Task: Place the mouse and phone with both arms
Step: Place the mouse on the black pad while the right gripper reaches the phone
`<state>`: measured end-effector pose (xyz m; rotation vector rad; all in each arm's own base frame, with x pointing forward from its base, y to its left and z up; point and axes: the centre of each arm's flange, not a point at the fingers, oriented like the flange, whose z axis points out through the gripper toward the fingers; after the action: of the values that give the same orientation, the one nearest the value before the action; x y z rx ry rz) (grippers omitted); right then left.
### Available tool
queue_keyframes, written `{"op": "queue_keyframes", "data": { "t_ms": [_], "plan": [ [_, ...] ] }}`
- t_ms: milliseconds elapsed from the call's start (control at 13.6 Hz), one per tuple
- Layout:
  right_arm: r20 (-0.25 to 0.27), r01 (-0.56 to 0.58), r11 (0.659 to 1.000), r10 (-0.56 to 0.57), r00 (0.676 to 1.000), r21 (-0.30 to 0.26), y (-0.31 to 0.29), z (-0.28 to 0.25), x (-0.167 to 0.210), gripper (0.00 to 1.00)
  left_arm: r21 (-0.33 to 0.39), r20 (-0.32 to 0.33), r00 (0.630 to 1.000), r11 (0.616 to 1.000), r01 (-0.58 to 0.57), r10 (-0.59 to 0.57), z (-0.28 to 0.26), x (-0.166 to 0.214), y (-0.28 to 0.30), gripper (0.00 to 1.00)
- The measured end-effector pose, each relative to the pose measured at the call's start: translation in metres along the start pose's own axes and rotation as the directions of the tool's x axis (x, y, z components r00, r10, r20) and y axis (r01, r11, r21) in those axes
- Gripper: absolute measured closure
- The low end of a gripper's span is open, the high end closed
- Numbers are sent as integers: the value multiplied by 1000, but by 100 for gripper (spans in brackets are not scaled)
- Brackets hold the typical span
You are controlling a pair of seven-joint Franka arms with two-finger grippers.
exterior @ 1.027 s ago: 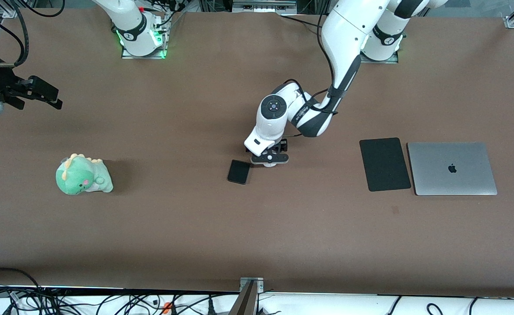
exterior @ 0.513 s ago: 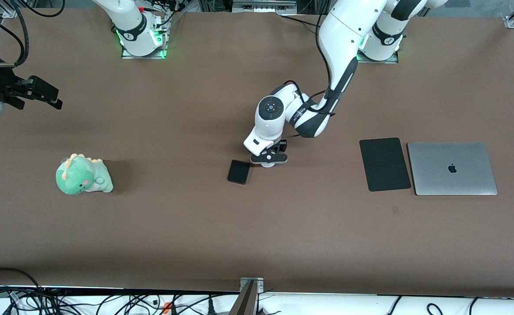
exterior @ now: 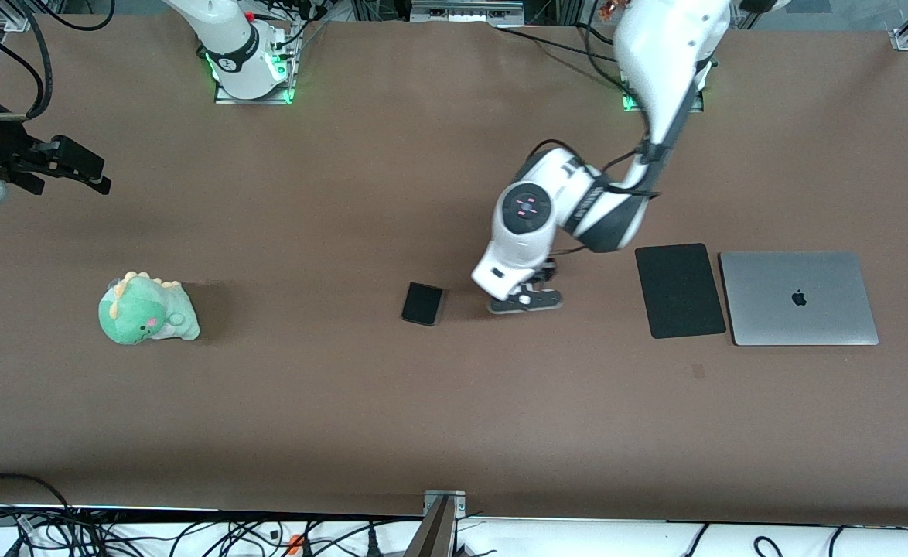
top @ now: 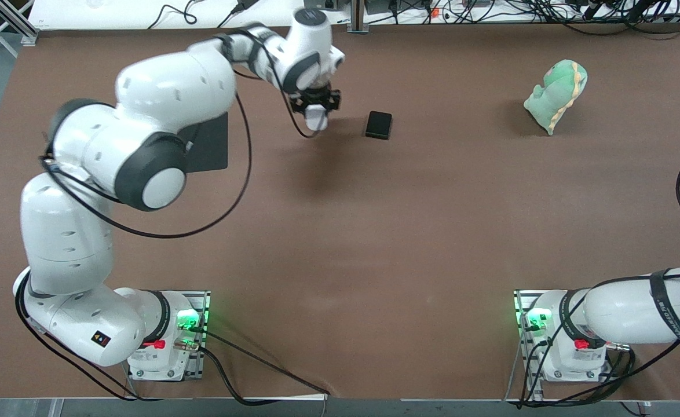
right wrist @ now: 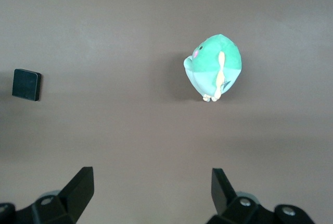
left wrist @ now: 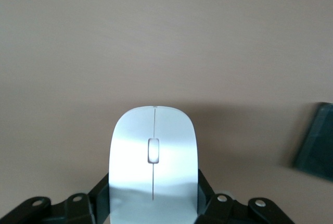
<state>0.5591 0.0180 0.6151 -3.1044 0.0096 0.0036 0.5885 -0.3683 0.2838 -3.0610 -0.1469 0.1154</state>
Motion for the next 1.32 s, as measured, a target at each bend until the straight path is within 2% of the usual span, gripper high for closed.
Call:
{"op": "queue_keyframes", "data": {
  "t_ms": [147,293,513,587,733,953,1027,1173,1320],
  "plan": [
    [-15,1,1000,-1,1000,5,-1,0,3,0,37,71,997,998,-44,41,-17,36,-81,39],
    [-40,-1,1000,1,999,20,-3,3,10,0,28,119,990,997,-74,70,-11,73,-170,39],
    [-34,-2,999,3,999,36,-5,12,16,0,1,190,978,996,-88,86,30,91,-274,39],
    [-33,-1,999,2,999,36,-5,13,16,0,-9,192,978,996,-85,85,49,90,-295,39],
    [-14,4,999,-3,1000,35,-7,14,14,0,-29,174,979,995,-100,104,88,81,-315,39],
    [110,43,999,-46,993,33,-30,41,9,0,-42,192,974,993,-110,116,119,59,-324,39],
    [131,65,997,-69,989,34,-46,56,14,0,-44,199,972,992,-118,124,119,52,-324,39],
    [143,61,998,-63,988,21,-87,97,30,0,-48,190,972,990,-135,142,121,42,-323,39],
    [132,-5,1000,5,991,0,-133,145,46,0,-51,184,972,989,-141,148,132,32,-322,39]
  ]
}}
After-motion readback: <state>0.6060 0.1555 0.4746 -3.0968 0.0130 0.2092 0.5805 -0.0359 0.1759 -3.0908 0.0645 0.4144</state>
